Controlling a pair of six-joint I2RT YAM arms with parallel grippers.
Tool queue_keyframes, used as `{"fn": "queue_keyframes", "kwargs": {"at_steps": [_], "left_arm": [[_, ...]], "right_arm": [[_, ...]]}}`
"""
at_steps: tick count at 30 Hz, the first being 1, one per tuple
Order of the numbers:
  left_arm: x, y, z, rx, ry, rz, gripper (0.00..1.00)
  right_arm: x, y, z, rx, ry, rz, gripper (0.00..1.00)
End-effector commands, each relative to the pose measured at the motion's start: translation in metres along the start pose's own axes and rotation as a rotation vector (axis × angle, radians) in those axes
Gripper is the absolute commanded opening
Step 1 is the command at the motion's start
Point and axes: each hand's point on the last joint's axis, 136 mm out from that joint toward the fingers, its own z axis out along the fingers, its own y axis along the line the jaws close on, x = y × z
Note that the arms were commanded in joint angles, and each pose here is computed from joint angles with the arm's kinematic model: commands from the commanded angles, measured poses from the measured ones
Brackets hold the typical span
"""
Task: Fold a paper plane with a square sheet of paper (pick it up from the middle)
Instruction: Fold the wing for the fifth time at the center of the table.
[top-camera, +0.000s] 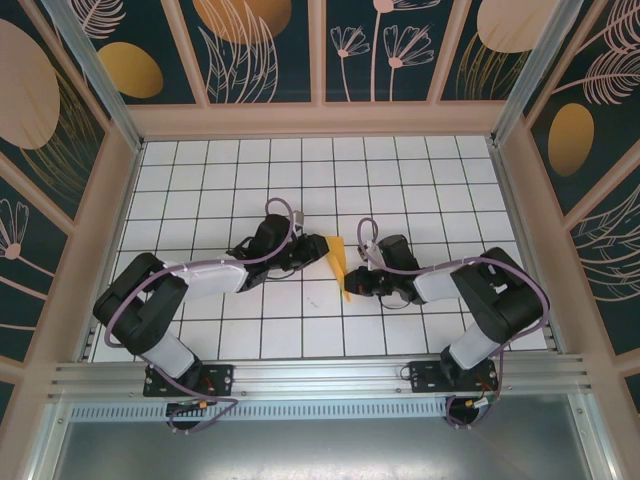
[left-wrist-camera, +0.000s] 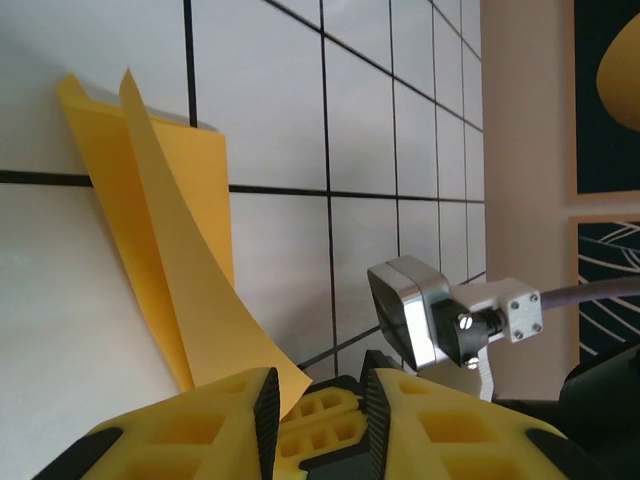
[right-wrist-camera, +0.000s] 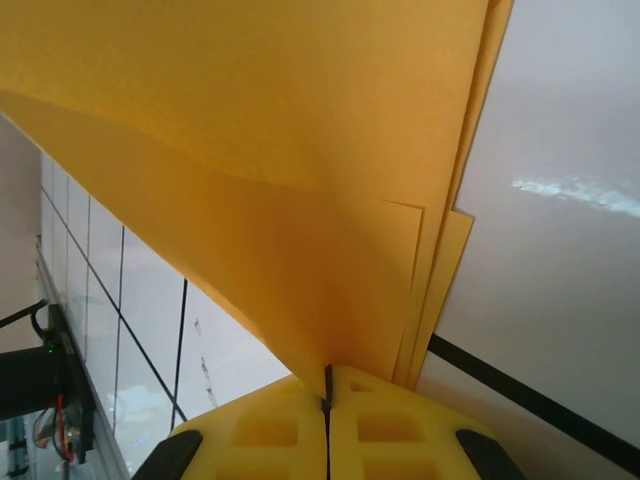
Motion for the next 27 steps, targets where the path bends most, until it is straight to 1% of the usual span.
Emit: {"fn": "queue_keyframes", "kwargs": {"at_steps": [1, 4, 5, 6, 12, 14, 19, 23, 27], "left_arm": [[0.015, -0.008, 0.014, 0.046, 0.074, 0.043, 0.32], [0.022, -0.011, 0.021, 0.059, 0.099, 0.042, 0.31], [0.022, -0.016, 0.021, 0.075, 0.096, 0.044, 0.32], [0.026, -0.009, 0.028, 0.067, 0.119, 0.033, 0.32], [0.029, -0.015, 0.042, 0.125, 0.148, -0.009, 0.34], [0.030, -0.008, 0.047, 0.100, 0.155, -0.019, 0.34], [0.025, 0.001, 0.053, 0.064, 0.132, -0.034, 0.34], [0.022, 0.005, 0.060, 0.046, 0.124, -0.030, 0.34], [0.023, 0.019, 0.062, -0.013, 0.117, -0.020, 0.34]], "right_arm": [[-0.002, -0.002, -0.002, -0.044, 0.009, 0.047, 0.09], [-0.002, -0.007, -0.003, -0.054, 0.011, 0.087, 0.09], [-0.002, -0.007, -0.003, -0.057, 0.013, 0.090, 0.09], [-0.001, -0.007, -0.003, -0.058, 0.016, 0.092, 0.09], [-0.002, -0.009, -0.002, -0.050, 0.020, 0.092, 0.09], [-0.002, -0.011, -0.002, -0.048, 0.022, 0.099, 0.09], [0.000, -0.013, -0.001, -0.039, 0.028, 0.108, 0.11], [-0.002, -0.013, -0.001, -0.033, 0.025, 0.110, 0.15], [-0.006, -0.008, -0.006, -0.028, 0.012, 0.103, 0.21]]}}
